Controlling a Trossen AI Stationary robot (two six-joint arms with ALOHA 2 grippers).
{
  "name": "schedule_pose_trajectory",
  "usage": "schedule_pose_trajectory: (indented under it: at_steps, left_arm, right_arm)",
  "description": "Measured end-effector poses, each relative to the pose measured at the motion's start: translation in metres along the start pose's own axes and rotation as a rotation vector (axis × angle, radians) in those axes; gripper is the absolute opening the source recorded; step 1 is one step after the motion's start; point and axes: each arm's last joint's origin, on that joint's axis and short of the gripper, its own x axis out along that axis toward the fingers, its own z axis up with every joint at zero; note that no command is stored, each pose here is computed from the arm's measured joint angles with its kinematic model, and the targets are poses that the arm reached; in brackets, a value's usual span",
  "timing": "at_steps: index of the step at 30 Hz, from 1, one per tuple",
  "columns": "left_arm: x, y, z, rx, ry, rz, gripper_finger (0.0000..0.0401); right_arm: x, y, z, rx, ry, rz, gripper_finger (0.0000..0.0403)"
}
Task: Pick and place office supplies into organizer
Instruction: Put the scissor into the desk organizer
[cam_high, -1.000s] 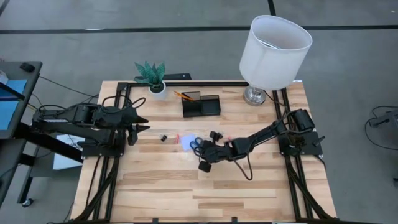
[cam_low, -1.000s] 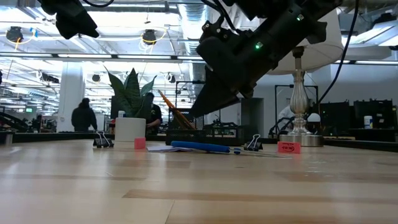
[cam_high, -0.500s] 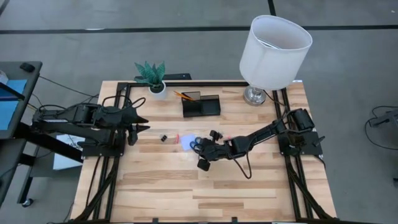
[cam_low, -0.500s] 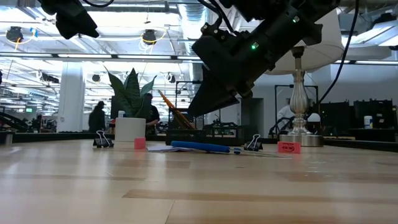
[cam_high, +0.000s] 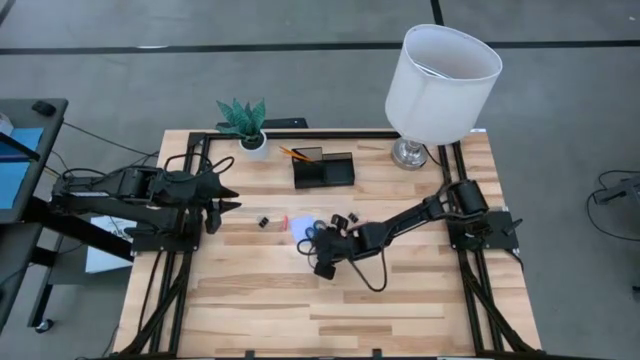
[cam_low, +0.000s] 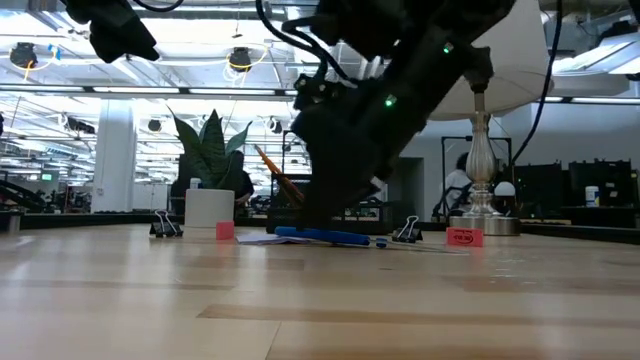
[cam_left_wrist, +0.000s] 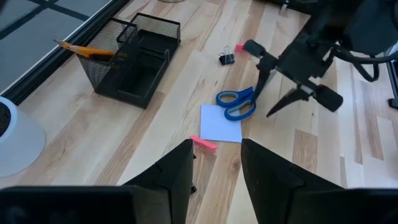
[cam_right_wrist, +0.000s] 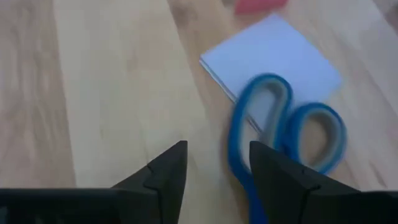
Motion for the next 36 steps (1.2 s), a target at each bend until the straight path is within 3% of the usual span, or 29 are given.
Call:
schedule_pose_trajectory:
  at_steps: [22,36]
  left_arm:
    - [0.000,0.000,0.000,0.000,0.000,0.000,0.0126]
    - [0.000,0.000,0.000,0.000,0.000,0.000,0.0126]
  right_arm:
    - [0.004,-0.008,0.006,-0.015,0.030,0.032,0.0165]
    - [0.029,-0.014,-0.002,-0.004,0.080,0.069,0.0154]
